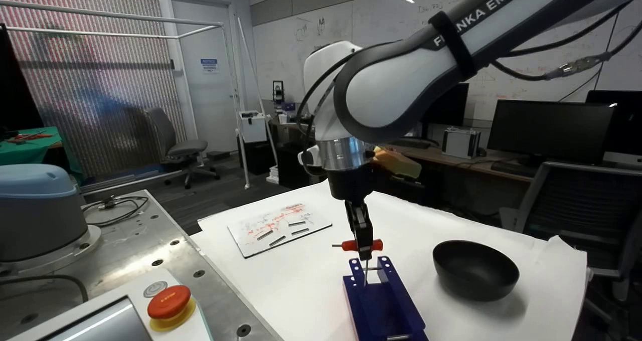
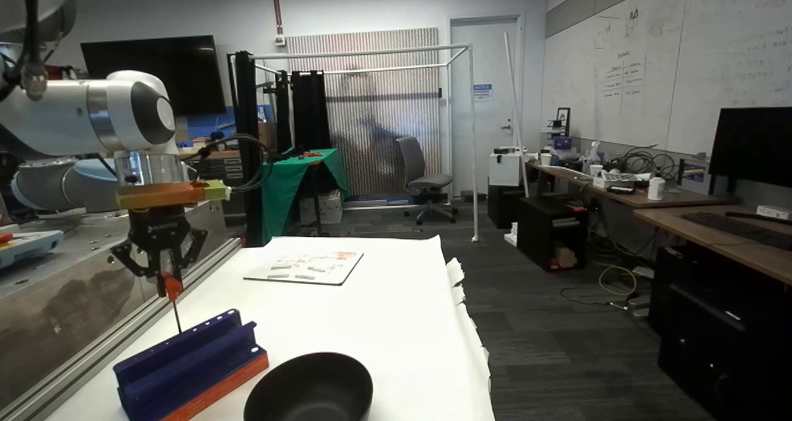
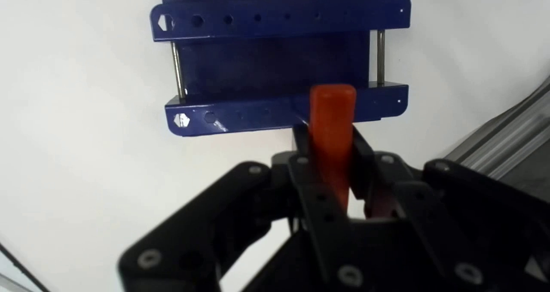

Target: Take the wrench out of the toolbox and place it in the black bowl

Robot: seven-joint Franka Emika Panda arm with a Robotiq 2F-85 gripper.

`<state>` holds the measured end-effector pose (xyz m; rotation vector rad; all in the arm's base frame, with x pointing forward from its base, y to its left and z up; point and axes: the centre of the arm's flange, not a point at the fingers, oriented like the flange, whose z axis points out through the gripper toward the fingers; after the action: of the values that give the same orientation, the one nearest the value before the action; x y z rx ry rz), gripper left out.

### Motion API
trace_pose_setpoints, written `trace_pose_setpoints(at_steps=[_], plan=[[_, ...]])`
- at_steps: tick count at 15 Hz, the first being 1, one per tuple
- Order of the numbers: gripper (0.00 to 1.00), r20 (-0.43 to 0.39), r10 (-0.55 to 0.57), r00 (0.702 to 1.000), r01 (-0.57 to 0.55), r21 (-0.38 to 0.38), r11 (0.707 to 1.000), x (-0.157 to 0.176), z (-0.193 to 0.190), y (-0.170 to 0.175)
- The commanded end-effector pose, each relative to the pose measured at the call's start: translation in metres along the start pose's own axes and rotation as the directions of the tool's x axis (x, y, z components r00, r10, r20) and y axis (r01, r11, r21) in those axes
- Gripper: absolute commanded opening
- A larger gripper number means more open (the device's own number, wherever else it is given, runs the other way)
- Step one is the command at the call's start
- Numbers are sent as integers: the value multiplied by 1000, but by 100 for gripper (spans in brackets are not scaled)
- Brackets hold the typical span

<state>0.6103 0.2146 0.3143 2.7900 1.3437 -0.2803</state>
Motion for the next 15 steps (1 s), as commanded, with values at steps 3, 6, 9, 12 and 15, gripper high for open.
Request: trace_pose_setpoints(at_steps=[3, 6, 9, 12, 15], plan=[[16, -35, 51, 998, -54, -86, 995, -24, -100, -29], [16, -56, 137, 989, -144, -144, 979, -48, -138, -33], [15, -31, 268, 963, -266, -269, 926, -84, -133, -7], [15, 69, 407, 911, -375, -275, 885, -114, -86, 20], [15, 168, 535, 828, -484, -268, 833, -133, -31, 42]])
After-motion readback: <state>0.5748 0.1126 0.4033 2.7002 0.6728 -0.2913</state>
